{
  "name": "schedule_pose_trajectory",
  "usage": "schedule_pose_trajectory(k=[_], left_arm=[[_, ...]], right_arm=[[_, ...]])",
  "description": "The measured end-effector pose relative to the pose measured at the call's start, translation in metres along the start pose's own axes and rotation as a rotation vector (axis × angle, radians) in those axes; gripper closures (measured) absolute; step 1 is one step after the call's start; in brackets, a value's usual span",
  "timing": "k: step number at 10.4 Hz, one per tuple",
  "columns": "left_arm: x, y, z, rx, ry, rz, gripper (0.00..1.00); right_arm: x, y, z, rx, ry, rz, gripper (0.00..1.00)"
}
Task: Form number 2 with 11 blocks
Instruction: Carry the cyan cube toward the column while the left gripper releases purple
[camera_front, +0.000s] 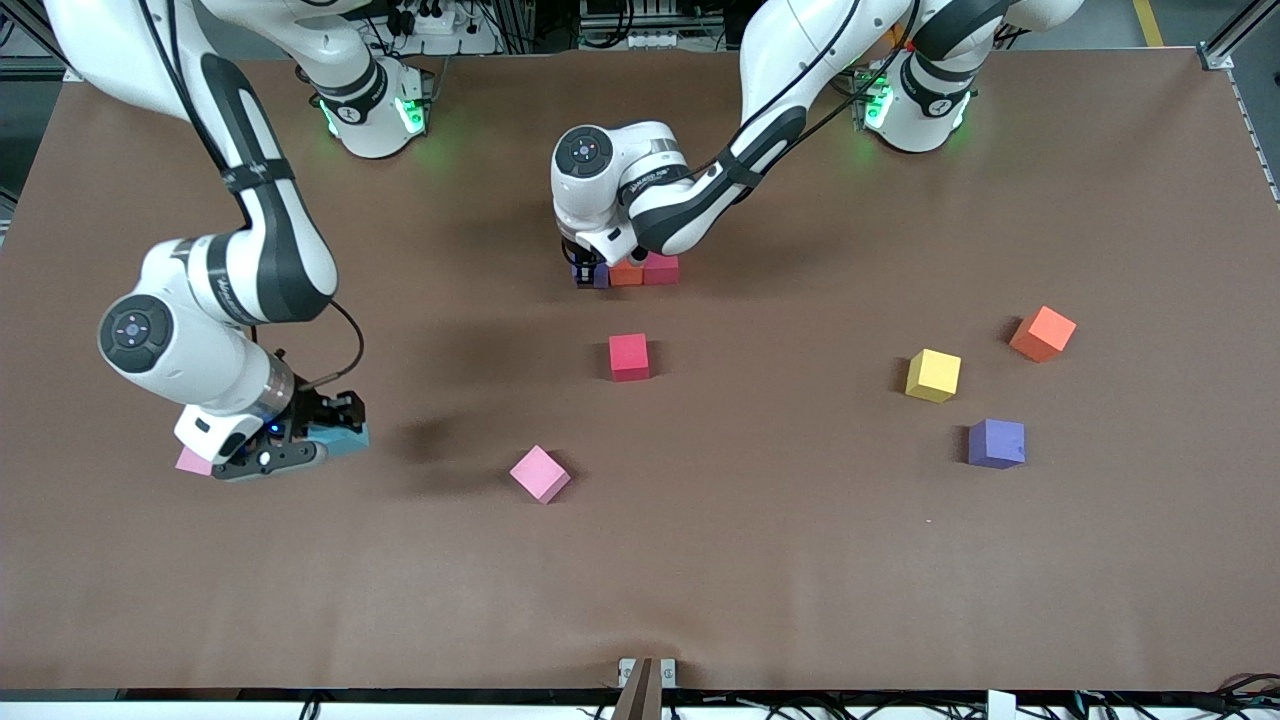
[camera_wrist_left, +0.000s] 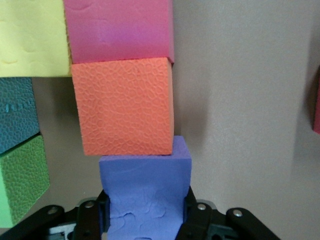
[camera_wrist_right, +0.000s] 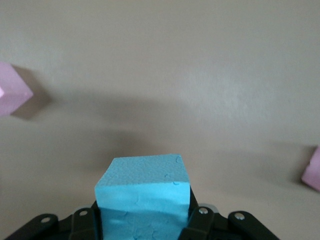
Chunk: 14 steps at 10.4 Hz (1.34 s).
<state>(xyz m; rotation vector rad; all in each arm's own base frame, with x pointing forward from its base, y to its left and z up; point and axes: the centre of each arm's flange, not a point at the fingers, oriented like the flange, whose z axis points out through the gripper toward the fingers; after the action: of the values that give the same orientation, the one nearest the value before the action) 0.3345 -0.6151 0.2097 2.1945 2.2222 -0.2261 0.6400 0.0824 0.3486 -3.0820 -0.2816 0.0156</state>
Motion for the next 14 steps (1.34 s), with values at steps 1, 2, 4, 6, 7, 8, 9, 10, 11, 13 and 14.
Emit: schedule_pose_trajectory(k=[1,2,4,6,7,8,9,10,11,13,14], left_arm=[[0.000,0.000,0.001,0.001,0.001,0.000,0.41],[0.000,-0.001,0.002,0.002,0.002,0.002,0.38],[-0.002,-0.003,0.002,0.002,0.001,0.005,0.14],[-0.005,-0.006,0.001,0.000,-0.002,0.010,0.00],[-0.006,-0.006,0.000,-0.001,-0.005,0.012,0.00],[-0.009,-0.005,-0.004,-0.006,-0.014,0.011,0.00],[-0.013,-0.001,-0.012,-0.015,-0.029,0.009,0.00],[-0.018,0.004,-0.025,-0.030,-0.048,0.007,0.00],[-0.023,0.007,-0.039,-0.043,-0.059,0.009,0.00],[-0.028,0.015,-0.080,-0.080,-0.068,0.028,0.00],[-0.027,0.019,-0.101,-0.102,-0.073,0.048,0.00]], right_arm=[[-0.006,-0.002,-0.007,0.005,-0.033,0.009,0.42],[-0.012,-0.004,-0.012,0.005,-0.066,0.008,0.42],[-0.020,-0.006,-0.017,-0.012,-0.121,0.002,0.42],[-0.028,-0.002,-0.016,-0.030,-0.178,0.013,0.42],[-0.031,0.001,-0.015,-0.043,-0.203,0.012,0.42],[-0.034,0.003,-0.014,-0.053,-0.224,0.011,0.42],[-0.036,0.002,-0.014,-0.061,-0.241,0.012,0.42],[-0.039,-0.001,-0.015,-0.071,-0.256,0.034,0.42],[-0.041,-0.004,-0.018,-0.082,-0.267,0.067,0.42],[-0.044,-0.017,-0.027,-0.113,-0.268,0.138,0.42],[-0.044,-0.022,-0.031,-0.125,-0.258,0.171,0.42]])
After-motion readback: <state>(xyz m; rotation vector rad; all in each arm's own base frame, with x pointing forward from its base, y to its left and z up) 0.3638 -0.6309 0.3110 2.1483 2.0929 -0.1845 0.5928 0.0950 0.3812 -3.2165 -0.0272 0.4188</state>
